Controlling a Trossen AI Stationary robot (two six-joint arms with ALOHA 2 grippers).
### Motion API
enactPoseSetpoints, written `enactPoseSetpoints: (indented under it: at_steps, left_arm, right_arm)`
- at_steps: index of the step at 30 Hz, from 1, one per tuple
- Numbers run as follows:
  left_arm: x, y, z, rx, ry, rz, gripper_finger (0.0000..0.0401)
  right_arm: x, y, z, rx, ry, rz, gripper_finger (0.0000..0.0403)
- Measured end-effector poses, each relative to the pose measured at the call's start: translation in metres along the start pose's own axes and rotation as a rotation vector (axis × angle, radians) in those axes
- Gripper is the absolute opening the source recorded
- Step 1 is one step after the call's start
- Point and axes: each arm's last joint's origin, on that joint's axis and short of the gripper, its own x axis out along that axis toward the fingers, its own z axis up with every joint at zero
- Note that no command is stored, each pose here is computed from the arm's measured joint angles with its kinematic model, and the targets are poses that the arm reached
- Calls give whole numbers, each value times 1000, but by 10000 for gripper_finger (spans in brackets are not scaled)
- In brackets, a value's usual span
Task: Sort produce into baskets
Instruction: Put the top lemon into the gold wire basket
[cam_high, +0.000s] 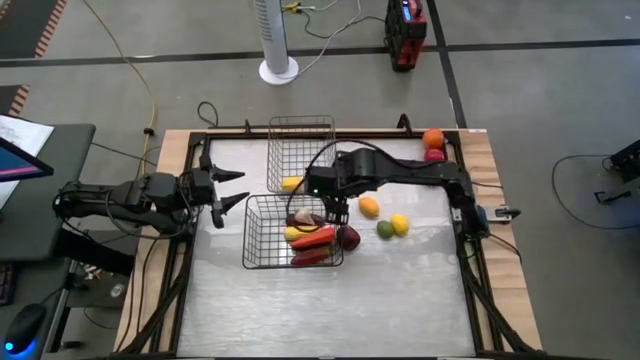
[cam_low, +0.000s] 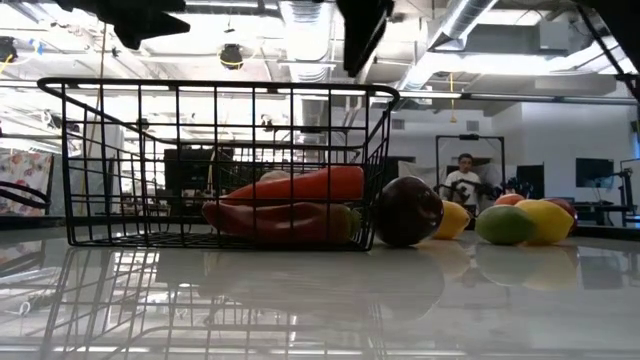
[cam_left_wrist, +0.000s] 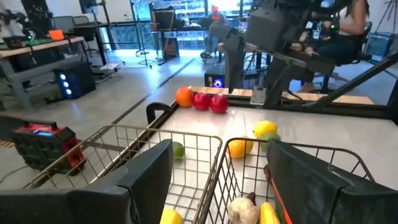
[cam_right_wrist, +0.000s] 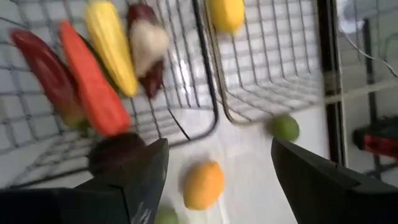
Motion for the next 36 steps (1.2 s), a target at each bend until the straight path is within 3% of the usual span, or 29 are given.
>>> enactPoseSetpoints:
  at_steps: [3,9,17,23,26,36]
  left_arm:
    - [0,0,-3,5,24,1,249]
    - [0,0,-3,18,31,3,249]
    - [0,0,-4,0,36,1,249]
    - [0,0,-4,-3,35,6,249]
    - [0,0,-4,-3,35,6,249]
    - [0,0,-4,25,40,7,249]
  right_arm:
    - [-1,-2,-18,45,17,-24,310]
    - [-4,8,-79,181,-129,1,310]
    - [45,16,-148,390,-163,28,310]
    - [98,13,-158,472,-205,17,312]
    - [124,9,-161,470,-161,-16,312]
    - [162,15,-160,405,-60,-50,311]
